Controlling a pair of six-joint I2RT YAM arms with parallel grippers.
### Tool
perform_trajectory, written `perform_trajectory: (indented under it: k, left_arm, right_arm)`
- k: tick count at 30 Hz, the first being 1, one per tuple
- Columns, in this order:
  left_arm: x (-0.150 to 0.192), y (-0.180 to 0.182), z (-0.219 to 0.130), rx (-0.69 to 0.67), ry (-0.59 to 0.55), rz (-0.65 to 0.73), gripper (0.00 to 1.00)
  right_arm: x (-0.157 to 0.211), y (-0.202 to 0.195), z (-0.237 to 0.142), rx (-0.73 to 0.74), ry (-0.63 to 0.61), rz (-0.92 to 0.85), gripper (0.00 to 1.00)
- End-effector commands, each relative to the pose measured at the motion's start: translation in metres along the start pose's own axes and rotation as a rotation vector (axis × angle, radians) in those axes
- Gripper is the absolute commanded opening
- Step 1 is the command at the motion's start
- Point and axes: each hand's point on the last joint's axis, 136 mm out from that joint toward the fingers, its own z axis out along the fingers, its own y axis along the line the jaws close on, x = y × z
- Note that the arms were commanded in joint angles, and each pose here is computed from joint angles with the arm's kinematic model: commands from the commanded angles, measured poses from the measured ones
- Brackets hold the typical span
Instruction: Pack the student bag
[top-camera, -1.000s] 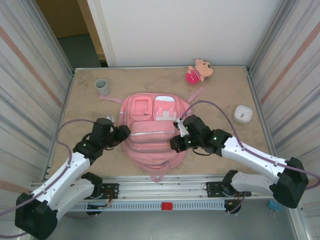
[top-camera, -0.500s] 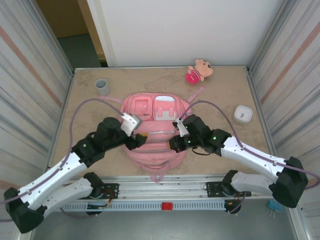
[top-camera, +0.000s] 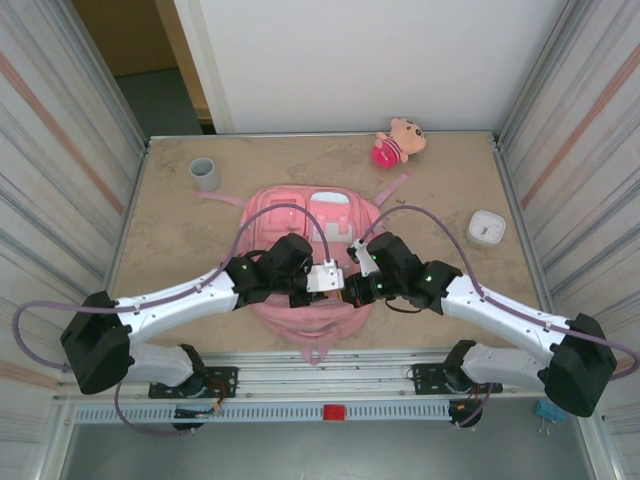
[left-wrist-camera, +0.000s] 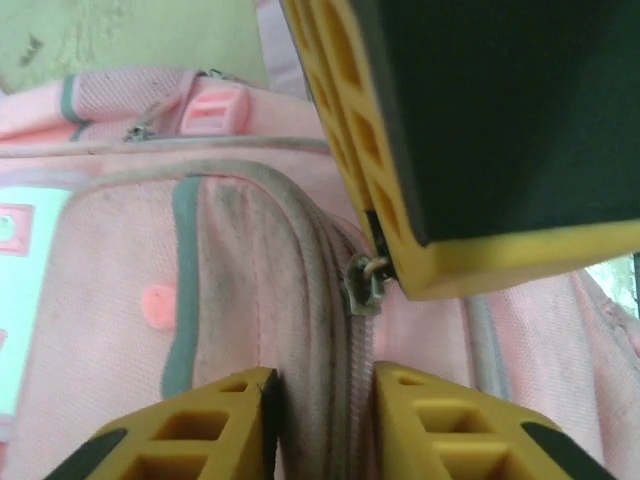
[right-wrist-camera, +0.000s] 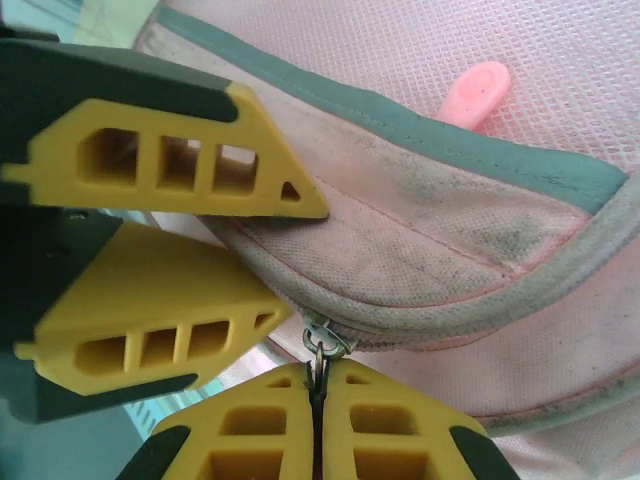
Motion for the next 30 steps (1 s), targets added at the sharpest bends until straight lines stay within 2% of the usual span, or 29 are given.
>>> perform_trajectory:
  k: [1,8,12,18,21,25,27,30]
  left_arm:
    - [-0.027,0.013,-0.014,-0.065,-0.108,0.064,0.18]
    - [-0.01,0.008,-0.025,-0.089,-0.095,0.075,0.17]
    - [-0.01,0.006,-0.033,-0.09,-0.123,0.087,0.16]
    - [-0.031,-0.012,-0.038,0.005,-0.25,0.122,0.16]
    - [-0.027,-0.005,-0.032,-0.03,-0.226,0.108,0.17]
    - [-0.016,0.013,-0.024,-0.112,-0.145,0.071,0.46]
    - [-0.017,0.018,-0.022,-0.132,-0.137,0.069,0.53]
    - [-0.022,0.022,-0.014,-0.14,-0.141,0.073,0.55]
  right_arm:
    - [-0.009,0.008,-0.011,-0.056,-0.044,-0.019,0.0]
    - [-0.019,-0.056,-0.021,0.083,-0.095,0.116,0.0]
    - [-0.033,-0.087,-0.027,0.172,-0.138,0.185,0.0]
    - [-0.057,-0.098,-0.018,0.187,-0.194,0.206,0.0]
    - [-0.064,-0.086,-0.014,0.131,-0.201,0.19,0.0]
    - [-0.056,-0.064,-0.018,0.089,-0.176,0.12,0.0]
    - [-0.049,-0.05,-0.021,0.045,-0.158,0.09,0.0]
    - [-0.039,-0.031,-0.025,-0.015,-0.144,0.056,0.0]
